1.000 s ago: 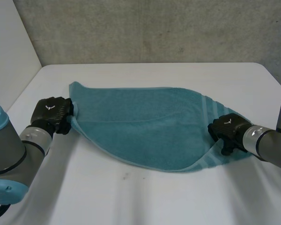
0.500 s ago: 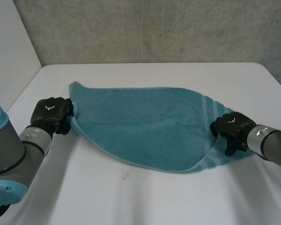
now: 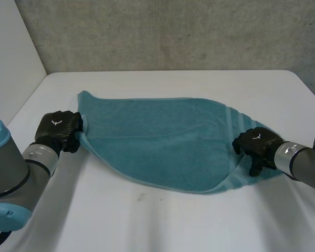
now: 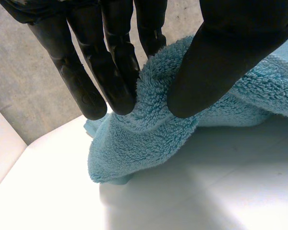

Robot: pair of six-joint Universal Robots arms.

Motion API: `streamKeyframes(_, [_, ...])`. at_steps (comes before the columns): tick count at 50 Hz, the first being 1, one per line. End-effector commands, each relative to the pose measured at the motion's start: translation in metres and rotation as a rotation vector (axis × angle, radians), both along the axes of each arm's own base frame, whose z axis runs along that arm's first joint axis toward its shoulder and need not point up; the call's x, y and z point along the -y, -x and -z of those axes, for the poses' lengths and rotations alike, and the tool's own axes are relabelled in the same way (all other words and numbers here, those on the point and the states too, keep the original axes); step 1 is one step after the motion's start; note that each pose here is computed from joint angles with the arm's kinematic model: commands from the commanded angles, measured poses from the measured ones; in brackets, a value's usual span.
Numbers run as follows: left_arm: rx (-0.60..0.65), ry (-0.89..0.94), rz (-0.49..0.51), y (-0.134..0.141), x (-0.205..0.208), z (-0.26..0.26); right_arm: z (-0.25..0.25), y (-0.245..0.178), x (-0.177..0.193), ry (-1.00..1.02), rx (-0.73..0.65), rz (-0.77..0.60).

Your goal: Fold the laundry

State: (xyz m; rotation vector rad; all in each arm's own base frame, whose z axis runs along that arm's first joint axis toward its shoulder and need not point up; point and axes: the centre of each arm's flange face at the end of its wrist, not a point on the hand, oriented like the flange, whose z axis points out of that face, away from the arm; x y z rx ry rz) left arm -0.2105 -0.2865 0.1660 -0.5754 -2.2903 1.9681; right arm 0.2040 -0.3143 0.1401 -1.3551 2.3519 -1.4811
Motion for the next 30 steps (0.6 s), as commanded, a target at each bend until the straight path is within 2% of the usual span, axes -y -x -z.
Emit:
streamKeyframes(1, [0.0,0.001,0.001,0.0,0.0,0.0,0.007,0.001,0.001,-0.018,-0.007,0.006])
streamKeyframes(11, [0.0,0.001,0.0,0.0,0.0,0.0,0.006,0.004,0.004,-0.01,-0.008,0.018])
streamKeyframes(12, [0.001,-0.002,-0.005,-0.001,0.0,0.0,-0.036,0.019,0.016,0.114,0.056,0.118])
streamKeyframes(20, [0.031,-0.004,-0.002,-0.003,-0.007,-0.01,-0.076,0.028,-0.002,0.107,0.055,0.142])
streamKeyframes(21, [0.042,-0.015,-0.001,-0.004,-0.01,-0.01,-0.09,0.041,-0.016,0.055,0.012,0.158])
streamKeyframes(24, [0.1,-0.065,0.009,-0.007,-0.022,-0.013,-0.094,0.048,-0.024,0.022,-0.025,0.159])
streamKeyframes(30, [0.197,-0.168,0.028,-0.014,-0.044,-0.012,-0.084,0.064,-0.05,-0.08,-0.162,0.125])
